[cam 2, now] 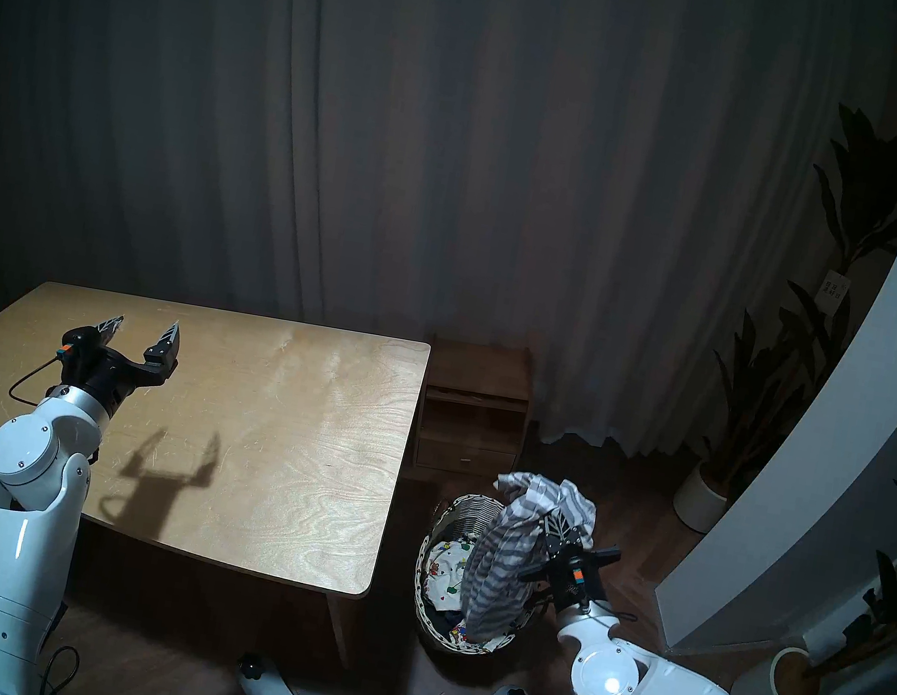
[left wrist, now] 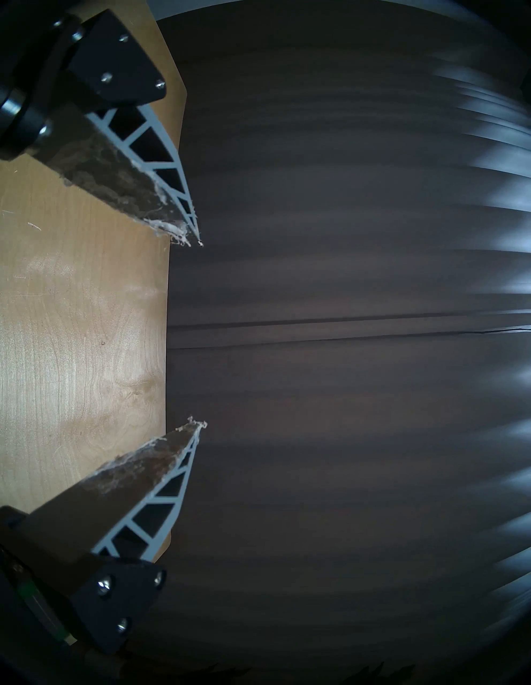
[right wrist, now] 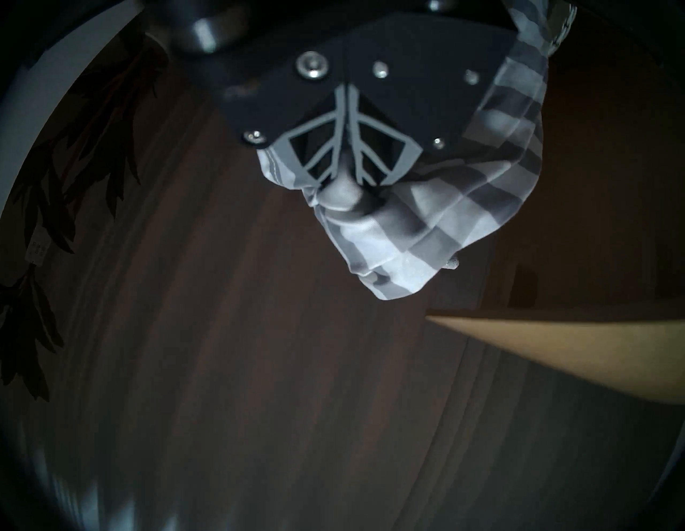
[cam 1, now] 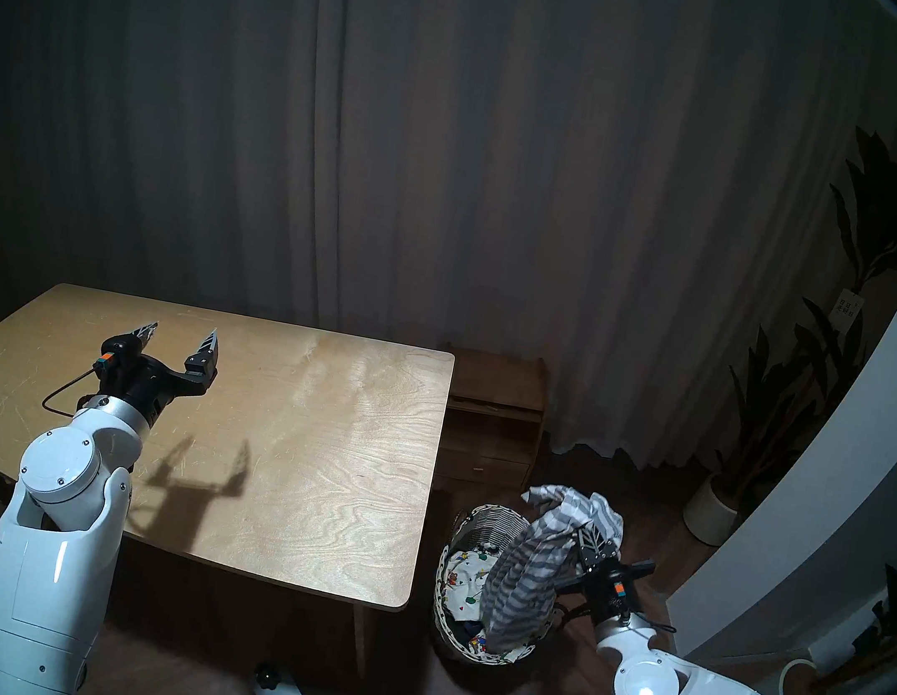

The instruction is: Toss clothes into the laundry hamper

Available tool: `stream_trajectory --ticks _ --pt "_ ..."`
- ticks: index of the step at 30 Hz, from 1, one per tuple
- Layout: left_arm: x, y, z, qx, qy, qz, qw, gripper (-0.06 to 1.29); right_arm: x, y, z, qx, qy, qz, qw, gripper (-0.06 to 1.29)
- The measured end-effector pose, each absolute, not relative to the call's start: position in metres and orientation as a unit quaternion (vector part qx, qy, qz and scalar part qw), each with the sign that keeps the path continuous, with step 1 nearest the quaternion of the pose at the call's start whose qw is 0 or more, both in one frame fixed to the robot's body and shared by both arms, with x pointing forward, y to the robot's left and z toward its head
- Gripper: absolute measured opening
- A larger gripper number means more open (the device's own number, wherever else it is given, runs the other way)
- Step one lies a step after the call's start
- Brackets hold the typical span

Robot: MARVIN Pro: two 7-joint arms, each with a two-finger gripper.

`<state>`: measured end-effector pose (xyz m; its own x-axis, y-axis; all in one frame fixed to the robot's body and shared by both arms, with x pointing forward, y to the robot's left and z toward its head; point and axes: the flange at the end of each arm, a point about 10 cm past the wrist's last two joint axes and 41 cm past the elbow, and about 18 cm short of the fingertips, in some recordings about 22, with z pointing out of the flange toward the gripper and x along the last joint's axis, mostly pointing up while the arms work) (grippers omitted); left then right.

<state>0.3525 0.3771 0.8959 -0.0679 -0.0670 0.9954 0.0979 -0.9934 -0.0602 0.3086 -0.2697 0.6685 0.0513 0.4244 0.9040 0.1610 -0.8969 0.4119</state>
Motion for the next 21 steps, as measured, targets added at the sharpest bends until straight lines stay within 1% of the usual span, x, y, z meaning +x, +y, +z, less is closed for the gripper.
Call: stream_trajectory --ticks 4,8,21 --pt "0.350 0.379 0.896 -0.681 -0.011 -0.730 0.058 1.26 0.309 -0.269 0.643 0.749 0.223 0.612 0.121 -0.03" --pt "0.349 0.380 0.896 -0.681 -0.010 -0.730 0.058 1.26 0.320 -0.263 0.636 0.761 0.227 0.594 0.131 -0.03" --pt "0.349 0.381 0.898 -0.680 -0.008 -0.730 0.061 1.26 0.383 -0.220 0.649 0.770 0.222 0.583 0.136 -0.03"
